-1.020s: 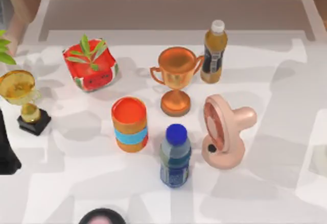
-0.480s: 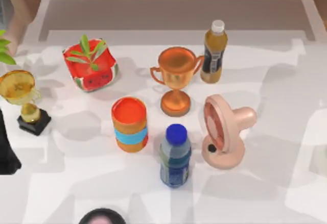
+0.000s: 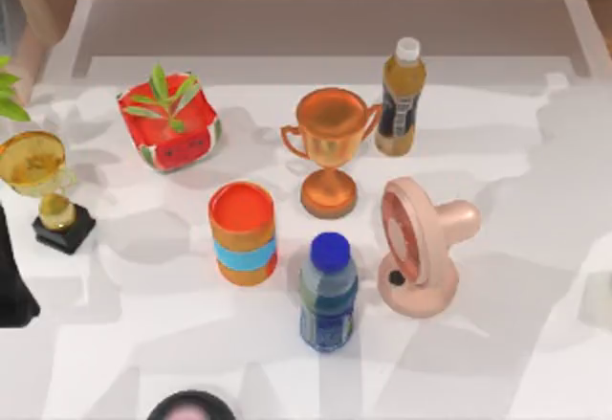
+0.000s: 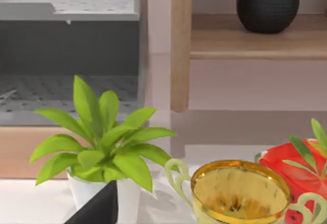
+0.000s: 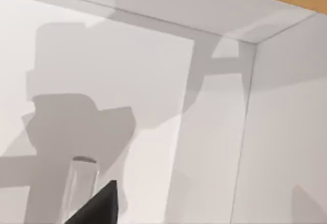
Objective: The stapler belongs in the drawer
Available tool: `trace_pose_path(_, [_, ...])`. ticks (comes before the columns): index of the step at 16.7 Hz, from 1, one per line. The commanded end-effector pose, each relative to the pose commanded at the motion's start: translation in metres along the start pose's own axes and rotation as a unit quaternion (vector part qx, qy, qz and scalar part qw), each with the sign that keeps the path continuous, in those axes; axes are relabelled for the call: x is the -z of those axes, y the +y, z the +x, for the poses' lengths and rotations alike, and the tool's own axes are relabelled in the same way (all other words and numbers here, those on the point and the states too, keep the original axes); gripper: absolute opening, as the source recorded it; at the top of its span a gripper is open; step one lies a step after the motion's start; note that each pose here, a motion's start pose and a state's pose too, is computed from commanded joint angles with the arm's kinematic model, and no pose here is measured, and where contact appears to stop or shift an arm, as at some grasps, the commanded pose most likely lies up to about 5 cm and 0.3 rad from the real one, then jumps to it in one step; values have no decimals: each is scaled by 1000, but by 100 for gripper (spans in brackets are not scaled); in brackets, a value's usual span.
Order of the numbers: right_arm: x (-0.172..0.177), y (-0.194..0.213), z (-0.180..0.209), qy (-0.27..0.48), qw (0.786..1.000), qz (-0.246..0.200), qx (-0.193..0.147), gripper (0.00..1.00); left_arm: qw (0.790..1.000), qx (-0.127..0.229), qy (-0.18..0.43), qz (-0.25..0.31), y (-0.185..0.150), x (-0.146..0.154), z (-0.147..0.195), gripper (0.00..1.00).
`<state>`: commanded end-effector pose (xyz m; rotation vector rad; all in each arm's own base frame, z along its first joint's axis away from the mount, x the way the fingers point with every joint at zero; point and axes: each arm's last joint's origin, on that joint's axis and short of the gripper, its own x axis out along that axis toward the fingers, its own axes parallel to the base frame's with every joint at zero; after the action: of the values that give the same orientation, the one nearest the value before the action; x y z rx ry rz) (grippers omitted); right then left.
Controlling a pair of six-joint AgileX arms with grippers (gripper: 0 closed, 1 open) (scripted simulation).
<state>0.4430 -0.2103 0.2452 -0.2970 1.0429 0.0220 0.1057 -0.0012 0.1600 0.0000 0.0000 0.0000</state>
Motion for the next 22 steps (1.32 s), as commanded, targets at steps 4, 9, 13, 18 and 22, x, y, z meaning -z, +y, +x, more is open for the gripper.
trace_pose_path(4, [36,-46,-19,-103,987,-52,110,100,1000,0,0,0,0,0,0,100])
trace_pose_path(9, [111,-84,-26,-175,940,-139,257,100,1000,0,0,0,0,0,0,100])
trace_pose_path(13, [177,-76,-15,-197,892,-223,341,100,1000,0,0,0,0,0,0,100])
trace_pose_path(18, [237,-20,7,-222,832,-335,382,100,1000,0,0,0,0,0,0,100])
trace_pose_path(22, [254,39,17,-265,780,-419,381,100,1000,0,0,0,0,0,0,100])
